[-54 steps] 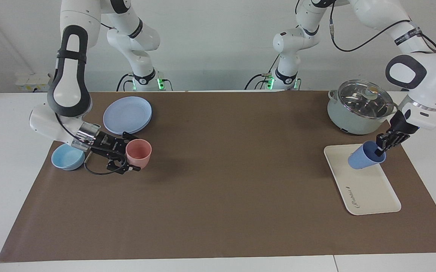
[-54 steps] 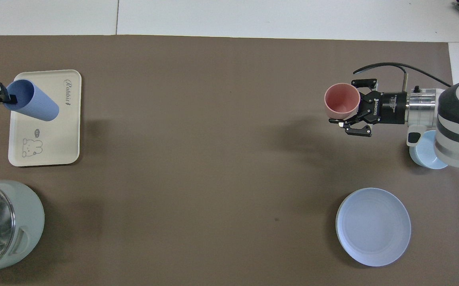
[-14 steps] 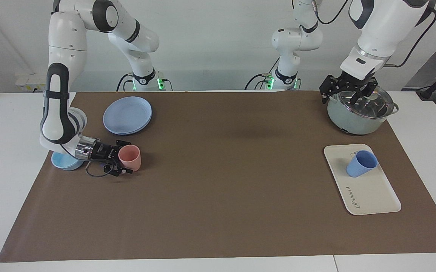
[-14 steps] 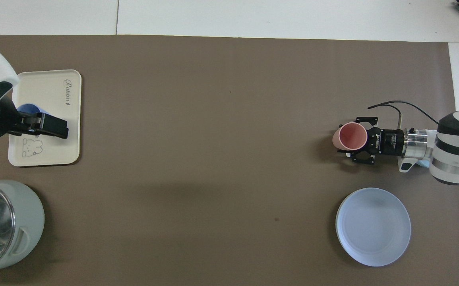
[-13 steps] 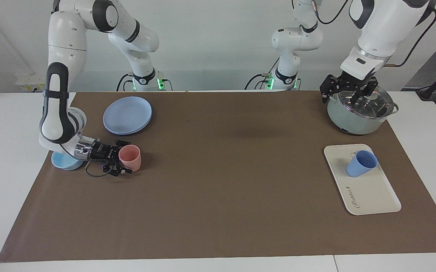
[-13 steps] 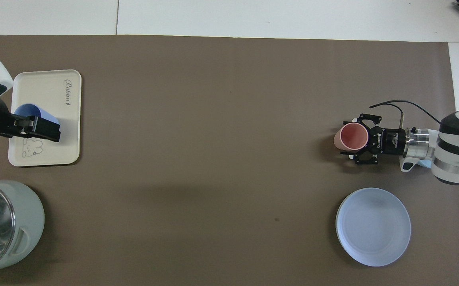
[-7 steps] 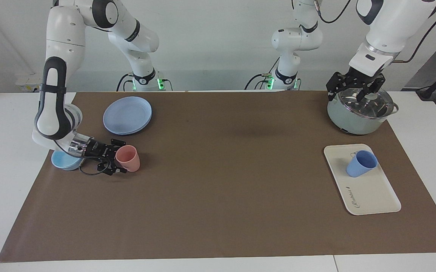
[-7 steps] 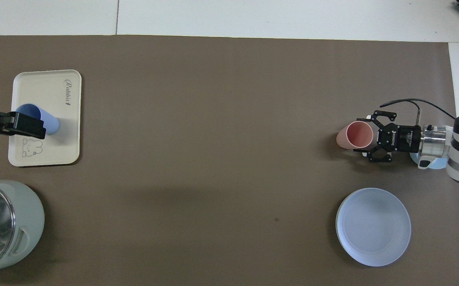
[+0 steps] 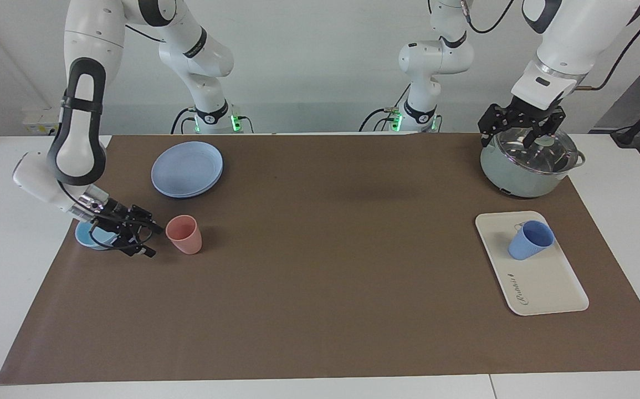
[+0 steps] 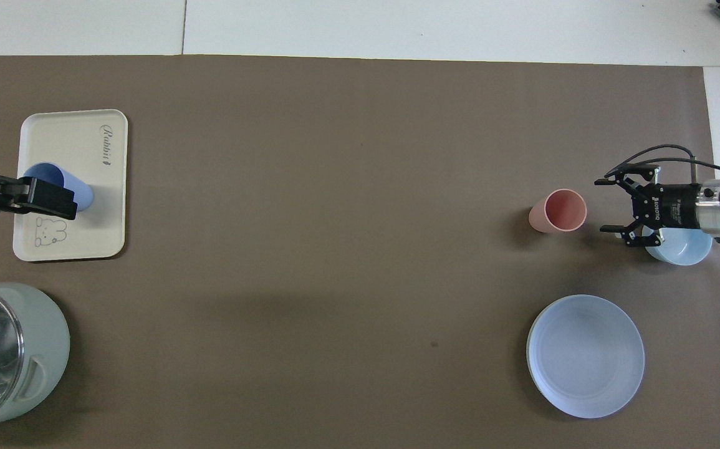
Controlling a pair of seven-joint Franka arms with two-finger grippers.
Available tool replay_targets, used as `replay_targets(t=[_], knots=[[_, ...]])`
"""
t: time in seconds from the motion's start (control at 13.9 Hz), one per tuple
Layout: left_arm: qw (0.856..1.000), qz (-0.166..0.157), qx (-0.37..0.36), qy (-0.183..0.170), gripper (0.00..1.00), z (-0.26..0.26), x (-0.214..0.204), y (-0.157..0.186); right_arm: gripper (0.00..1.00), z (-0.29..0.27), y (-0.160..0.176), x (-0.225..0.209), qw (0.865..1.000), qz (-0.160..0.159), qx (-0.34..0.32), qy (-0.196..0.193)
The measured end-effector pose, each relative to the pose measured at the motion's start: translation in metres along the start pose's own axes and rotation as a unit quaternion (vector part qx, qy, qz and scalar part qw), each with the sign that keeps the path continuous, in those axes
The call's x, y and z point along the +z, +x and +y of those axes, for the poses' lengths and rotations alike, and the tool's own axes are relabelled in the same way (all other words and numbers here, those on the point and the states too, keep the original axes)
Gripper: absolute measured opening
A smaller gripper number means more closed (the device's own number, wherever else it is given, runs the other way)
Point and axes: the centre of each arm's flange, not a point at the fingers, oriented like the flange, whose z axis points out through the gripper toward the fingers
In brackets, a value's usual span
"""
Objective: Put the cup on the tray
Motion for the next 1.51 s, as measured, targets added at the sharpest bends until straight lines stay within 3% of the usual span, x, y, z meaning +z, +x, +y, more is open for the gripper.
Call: replay_targets(t=[0.29,0.65,0.94,1.01,1.23,1.51], knots=[[1.0,0.0,0.0,0.0,1.0,0.0,0.0,0.0,1.0,-0.041,-0.059,-0.042,0.976,0.084,-0.17,-0.107],[1.0,-0.003,0.001,0.0,1.0,-0.001,0.006,0.001,1.0,-0.075,-0.157,-0.051,0.931,0.072,-0.309,-0.183],[1.0,-0.007,0.004,0.0,1.0,-0.003,0.01,0.001,1.0,-0.096,-0.22,-0.065,0.871,0.121,-0.405,-0.251],[1.0,-0.007,0.004,0.0,1.0,-0.003,0.01,0.001,1.0,-0.103,-0.232,-0.072,0.863,0.126,-0.416,-0.257],[1.0,-0.007,0.004,0.0,1.0,-0.003,0.011,0.001,1.0,-0.135,-0.272,-0.115,0.852,0.123,-0.432,-0.27],[1.0,-0.007,0.004,0.0,1.0,-0.004,0.011,0.001,1.0,-0.158,-0.285,-0.149,0.851,0.134,-0.436,-0.259]])
